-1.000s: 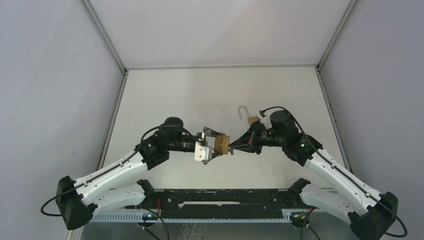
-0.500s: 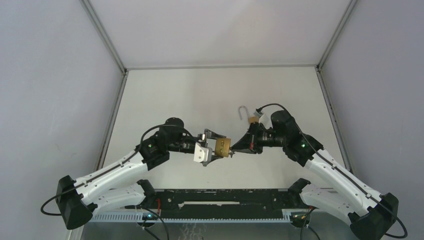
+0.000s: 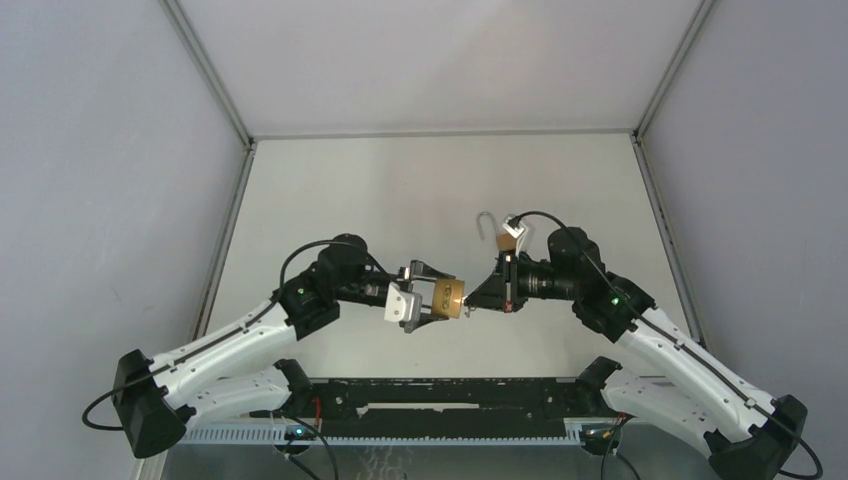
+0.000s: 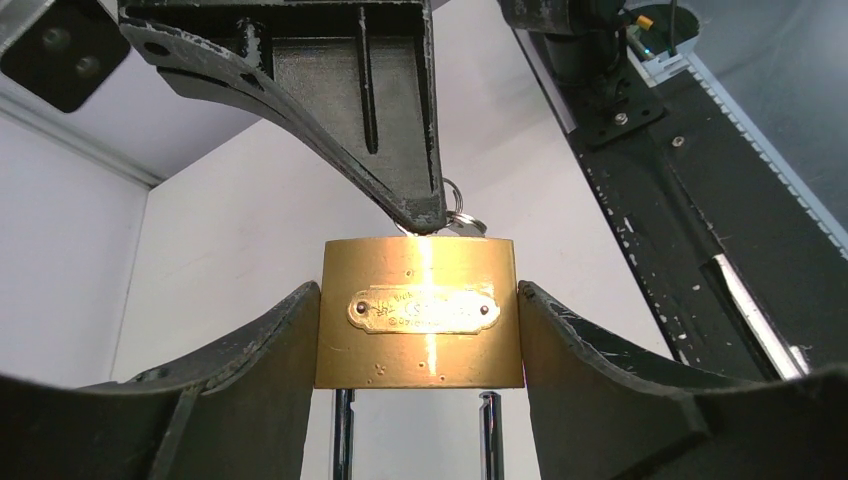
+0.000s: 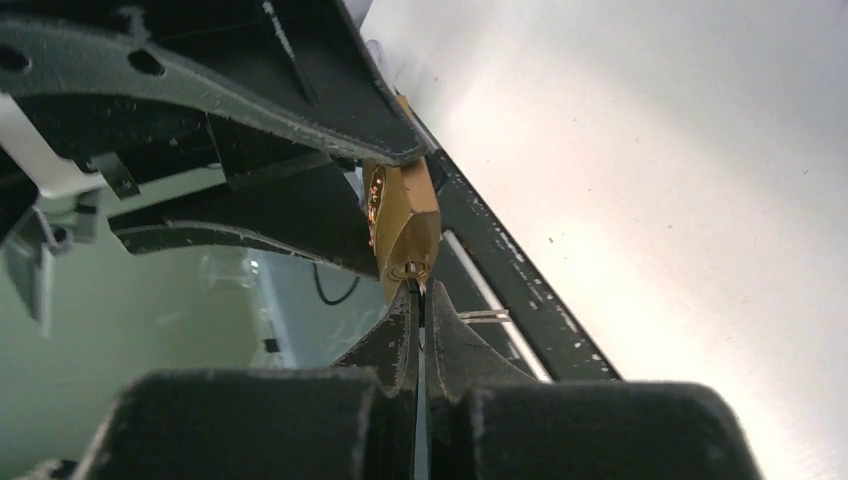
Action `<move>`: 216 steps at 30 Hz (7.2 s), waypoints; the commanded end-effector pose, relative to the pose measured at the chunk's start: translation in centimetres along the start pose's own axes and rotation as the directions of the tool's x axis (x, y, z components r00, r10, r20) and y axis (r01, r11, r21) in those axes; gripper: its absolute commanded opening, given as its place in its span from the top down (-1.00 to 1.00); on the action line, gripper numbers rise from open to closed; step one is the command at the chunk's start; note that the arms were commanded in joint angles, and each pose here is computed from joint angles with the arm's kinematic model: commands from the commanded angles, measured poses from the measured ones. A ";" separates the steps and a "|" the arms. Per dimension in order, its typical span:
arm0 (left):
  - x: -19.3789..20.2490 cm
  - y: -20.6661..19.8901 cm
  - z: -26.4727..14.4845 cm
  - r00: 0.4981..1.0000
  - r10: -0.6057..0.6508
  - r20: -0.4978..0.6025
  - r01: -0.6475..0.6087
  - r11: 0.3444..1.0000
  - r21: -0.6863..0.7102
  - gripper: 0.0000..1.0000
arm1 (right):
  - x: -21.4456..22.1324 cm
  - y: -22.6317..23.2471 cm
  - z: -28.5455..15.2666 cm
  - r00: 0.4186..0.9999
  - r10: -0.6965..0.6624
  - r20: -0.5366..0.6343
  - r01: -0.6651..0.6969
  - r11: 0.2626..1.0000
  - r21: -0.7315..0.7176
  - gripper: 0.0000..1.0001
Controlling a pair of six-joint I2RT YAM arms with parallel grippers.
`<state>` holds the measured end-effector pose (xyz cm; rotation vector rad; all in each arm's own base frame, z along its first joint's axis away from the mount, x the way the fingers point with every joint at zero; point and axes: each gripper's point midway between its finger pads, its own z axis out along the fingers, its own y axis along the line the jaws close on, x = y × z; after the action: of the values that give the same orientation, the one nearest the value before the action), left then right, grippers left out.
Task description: Unlock with the key
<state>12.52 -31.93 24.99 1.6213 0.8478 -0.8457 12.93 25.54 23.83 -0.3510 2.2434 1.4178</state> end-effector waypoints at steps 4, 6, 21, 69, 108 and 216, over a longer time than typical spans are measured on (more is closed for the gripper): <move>-7.5 -0.5 0.3 0.961 0.095 0.259 -0.123 0.988 0.095 1.00 | -2.6 0.2 0.0 0.950 -0.281 0.135 0.278 0.960 0.044 1.00; -7.3 -0.5 0.3 0.963 0.096 0.252 -0.122 0.989 0.088 1.00 | -2.6 0.5 0.0 0.950 -0.281 0.139 0.279 0.960 0.037 1.00; -6.5 1.1 0.5 0.965 0.188 0.185 -0.187 0.982 -0.022 1.00 | -2.4 -0.5 -0.1 0.945 0.315 0.091 -0.322 0.944 0.069 1.00; -7.1 0.3 0.9 0.968 0.121 0.219 -0.124 0.992 -0.002 1.00 | -1.0 3.4 -1.5 0.983 -0.181 -0.009 0.179 0.978 -0.108 -0.98; -6.2 0.6 -0.6 0.984 0.045 0.174 -0.027 0.994 -0.105 -1.00 | -1.7 4.0 -1.7 0.984 -0.112 0.139 0.126 0.987 -0.097 1.00; -1.4 4.0 -7.6 0.955 -0.261 0.144 0.294 0.745 -0.599 -0.19 | -6.3 -2.6 -0.4 0.909 0.387 0.156 -0.399 0.915 0.054 1.00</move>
<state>15.82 -26.08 30.18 1.0447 1.0161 -0.5908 16.88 24.05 23.45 0.3215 2.4835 1.5378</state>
